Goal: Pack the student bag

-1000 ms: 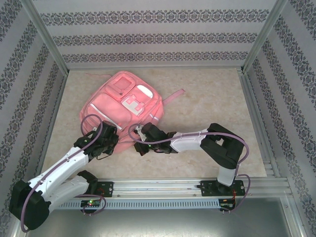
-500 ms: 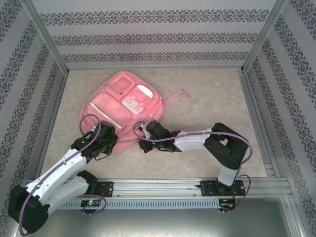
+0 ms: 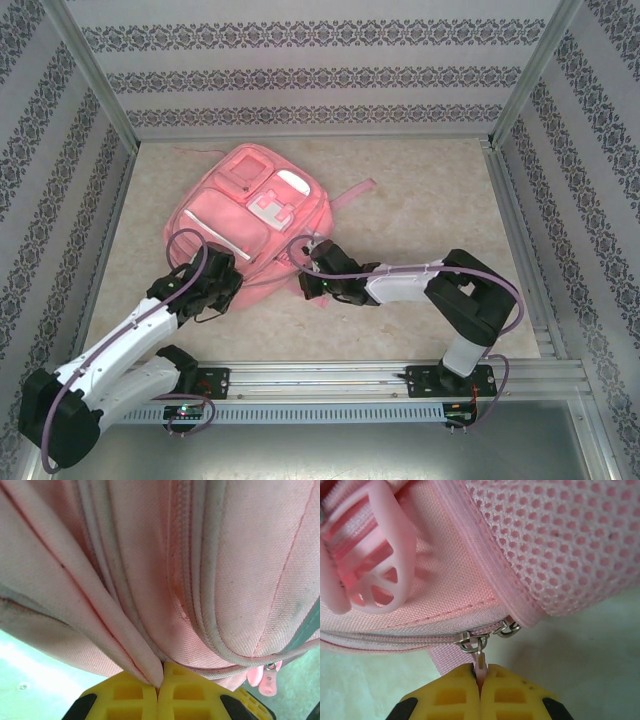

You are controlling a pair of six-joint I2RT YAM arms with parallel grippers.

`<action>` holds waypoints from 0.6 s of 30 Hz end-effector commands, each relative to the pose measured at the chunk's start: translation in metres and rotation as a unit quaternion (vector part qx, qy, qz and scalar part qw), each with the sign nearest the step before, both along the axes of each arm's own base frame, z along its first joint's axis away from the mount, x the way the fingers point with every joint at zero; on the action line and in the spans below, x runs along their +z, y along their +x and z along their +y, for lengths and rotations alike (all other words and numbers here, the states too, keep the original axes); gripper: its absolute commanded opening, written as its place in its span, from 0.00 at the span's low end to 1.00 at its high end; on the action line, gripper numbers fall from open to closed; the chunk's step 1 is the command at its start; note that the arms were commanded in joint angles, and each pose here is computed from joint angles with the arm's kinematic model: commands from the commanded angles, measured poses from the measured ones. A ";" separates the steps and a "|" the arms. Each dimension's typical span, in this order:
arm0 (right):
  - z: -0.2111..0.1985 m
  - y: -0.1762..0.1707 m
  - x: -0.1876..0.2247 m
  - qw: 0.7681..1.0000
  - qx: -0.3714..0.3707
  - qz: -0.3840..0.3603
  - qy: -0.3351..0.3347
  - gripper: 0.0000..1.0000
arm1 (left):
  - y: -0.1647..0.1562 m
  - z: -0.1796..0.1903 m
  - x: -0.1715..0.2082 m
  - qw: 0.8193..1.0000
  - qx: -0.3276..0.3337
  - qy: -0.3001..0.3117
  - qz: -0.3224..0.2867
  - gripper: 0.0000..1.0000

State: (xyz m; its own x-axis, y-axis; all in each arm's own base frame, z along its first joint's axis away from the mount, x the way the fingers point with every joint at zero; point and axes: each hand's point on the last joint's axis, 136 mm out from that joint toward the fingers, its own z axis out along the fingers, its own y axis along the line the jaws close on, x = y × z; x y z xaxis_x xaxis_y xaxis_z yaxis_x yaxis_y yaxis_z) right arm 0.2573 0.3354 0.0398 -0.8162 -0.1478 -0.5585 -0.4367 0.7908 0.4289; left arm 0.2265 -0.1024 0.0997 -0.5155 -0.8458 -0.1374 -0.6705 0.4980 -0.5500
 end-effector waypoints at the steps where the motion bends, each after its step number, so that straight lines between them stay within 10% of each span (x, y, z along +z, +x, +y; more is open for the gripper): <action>1: -0.019 0.016 0.003 0.999 -0.050 -0.012 -0.010 0.00 | 0.020 -0.009 0.020 0.999 -0.019 -0.008 -0.044 0.00; 12: -0.035 0.032 -0.007 0.996 -0.087 0.005 -0.012 0.07 | 0.029 -0.038 0.021 0.995 -0.077 -0.031 -0.057 0.00; 18: -0.057 0.034 0.008 0.993 -0.116 -0.004 -0.036 0.39 | 0.044 -0.095 0.021 0.979 -0.179 -0.068 -0.065 0.00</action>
